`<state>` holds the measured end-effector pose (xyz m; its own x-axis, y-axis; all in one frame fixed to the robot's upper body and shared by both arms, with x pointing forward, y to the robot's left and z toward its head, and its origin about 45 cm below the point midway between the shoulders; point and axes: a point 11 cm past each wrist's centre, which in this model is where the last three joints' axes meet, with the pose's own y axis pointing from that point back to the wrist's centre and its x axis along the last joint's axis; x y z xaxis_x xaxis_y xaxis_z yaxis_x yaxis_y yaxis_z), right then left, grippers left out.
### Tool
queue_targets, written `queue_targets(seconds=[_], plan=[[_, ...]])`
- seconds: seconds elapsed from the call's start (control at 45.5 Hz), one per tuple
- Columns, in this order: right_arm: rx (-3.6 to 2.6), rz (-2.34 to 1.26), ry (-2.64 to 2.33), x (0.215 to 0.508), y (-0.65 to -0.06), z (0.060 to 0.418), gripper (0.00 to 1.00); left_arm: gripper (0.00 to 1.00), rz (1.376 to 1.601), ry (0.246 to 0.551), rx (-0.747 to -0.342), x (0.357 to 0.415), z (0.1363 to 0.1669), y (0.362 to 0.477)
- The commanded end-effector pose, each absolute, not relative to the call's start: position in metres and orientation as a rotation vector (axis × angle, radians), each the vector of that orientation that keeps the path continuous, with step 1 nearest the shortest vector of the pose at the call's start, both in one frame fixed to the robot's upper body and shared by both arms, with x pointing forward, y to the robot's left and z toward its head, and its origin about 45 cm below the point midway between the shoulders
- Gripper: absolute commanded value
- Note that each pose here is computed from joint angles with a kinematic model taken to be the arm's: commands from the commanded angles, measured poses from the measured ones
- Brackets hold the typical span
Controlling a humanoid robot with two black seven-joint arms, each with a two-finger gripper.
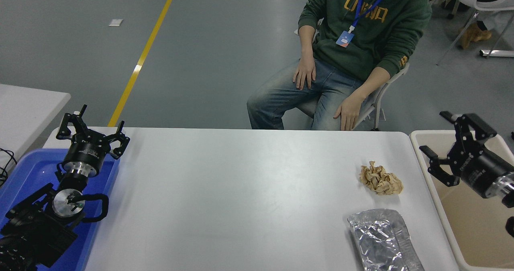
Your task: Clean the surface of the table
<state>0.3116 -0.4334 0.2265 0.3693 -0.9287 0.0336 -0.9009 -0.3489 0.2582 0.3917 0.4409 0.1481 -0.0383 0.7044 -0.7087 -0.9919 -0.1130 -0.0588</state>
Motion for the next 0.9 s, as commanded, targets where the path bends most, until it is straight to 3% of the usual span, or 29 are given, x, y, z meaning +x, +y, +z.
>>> queue_targets(seconds=[0.0, 0.374, 0.879], plan=[[2.371, 0.089, -1.314, 0.293, -0.431, 0.237, 0.94, 1.00, 1.563, 0.541, -0.699, 0.3916, 0.1480, 0.441], [2.287, 0.351, -0.961, 0.270, -0.421, 0.222, 0.99, 1.00, 1.562, 0.542, -0.701, 0.3918, 0.1482, 0.441], [1.993, 0.776, -0.535, 0.216, -0.424, 0.162, 0.99, 1.00, 1.562, 0.542, -0.701, 0.3918, 0.1482, 0.441]])
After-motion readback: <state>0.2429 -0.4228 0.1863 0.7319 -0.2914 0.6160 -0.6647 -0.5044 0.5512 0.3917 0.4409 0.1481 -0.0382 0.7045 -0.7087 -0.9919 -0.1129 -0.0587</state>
